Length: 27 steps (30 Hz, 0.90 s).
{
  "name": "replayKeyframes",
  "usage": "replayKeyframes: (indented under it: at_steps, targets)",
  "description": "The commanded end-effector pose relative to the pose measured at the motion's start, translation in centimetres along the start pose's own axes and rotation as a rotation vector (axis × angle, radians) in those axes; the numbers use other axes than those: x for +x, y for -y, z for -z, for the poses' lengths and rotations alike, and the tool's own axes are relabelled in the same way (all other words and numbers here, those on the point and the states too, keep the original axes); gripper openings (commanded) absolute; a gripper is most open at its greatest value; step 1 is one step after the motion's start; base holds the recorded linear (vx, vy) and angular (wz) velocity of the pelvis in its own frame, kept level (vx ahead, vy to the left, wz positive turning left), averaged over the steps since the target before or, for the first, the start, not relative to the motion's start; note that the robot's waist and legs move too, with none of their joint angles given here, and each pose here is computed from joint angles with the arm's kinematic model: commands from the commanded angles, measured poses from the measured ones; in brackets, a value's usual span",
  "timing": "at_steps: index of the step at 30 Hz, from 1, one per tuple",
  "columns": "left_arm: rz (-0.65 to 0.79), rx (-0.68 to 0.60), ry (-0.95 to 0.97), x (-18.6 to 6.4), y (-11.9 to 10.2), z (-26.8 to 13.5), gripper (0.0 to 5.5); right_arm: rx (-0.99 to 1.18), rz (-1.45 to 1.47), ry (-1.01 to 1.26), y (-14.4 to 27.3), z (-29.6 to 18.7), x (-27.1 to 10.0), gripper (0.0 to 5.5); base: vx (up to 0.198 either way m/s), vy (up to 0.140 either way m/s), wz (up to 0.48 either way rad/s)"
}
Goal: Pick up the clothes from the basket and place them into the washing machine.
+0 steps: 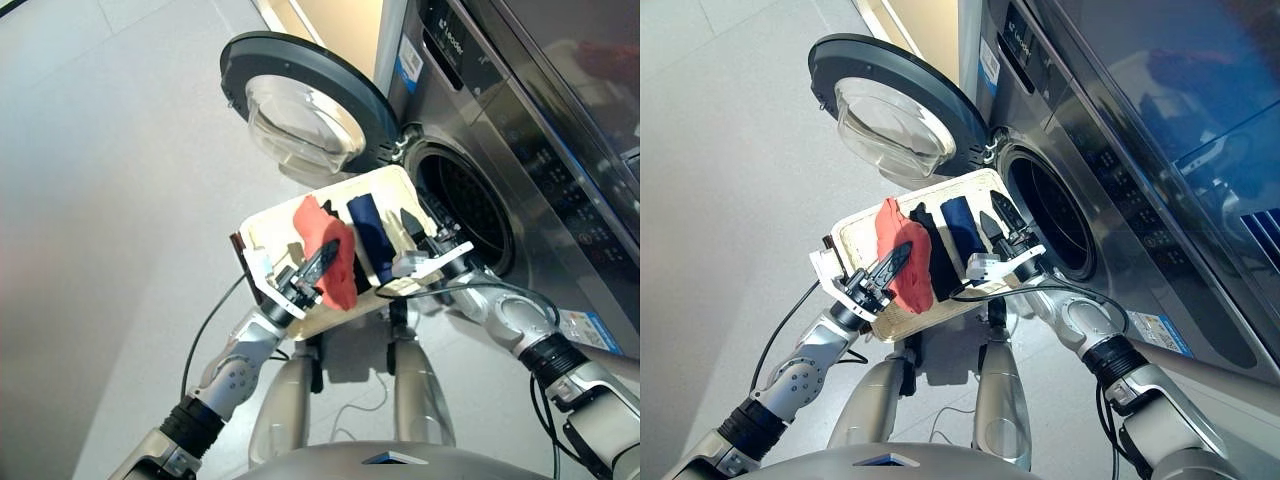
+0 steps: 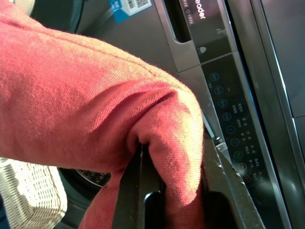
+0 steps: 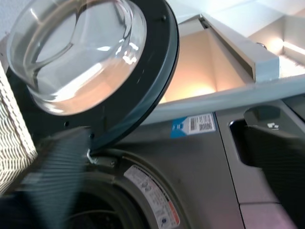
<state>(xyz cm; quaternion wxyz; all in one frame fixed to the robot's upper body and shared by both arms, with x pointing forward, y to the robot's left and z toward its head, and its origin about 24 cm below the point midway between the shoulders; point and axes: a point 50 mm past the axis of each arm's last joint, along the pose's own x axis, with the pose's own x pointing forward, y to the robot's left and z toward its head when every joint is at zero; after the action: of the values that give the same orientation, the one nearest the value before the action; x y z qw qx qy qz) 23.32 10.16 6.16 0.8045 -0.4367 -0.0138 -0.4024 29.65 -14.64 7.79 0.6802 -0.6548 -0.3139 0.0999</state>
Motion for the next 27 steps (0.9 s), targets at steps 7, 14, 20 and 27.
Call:
replayKeyframes:
  at_steps: [7,14,20,27]
  targets:
    - [0.287,0.124,-0.139,1.8,3.7,-1.6,0.00,-0.088,0.073,0.348,3.8,-3.8,3.1,5.50,0.000,0.000,0.000]
    - [0.427,0.251,-0.288,2.6,4.7,-3.7,0.00,-0.112,-0.058,0.472,2.7,-5.3,3.2,5.50,0.000,0.000,0.000]
    - [0.477,0.220,-0.336,2.8,5.5,-3.1,0.00,-0.055,-0.048,0.490,2.4,-6.4,3.8,5.50,0.000,0.000,0.000]
    - [0.488,0.220,-0.321,3.3,5.6,-3.2,0.00,-0.054,-0.071,0.567,2.5,-7.7,4.0,5.50,0.000,0.000,0.000]
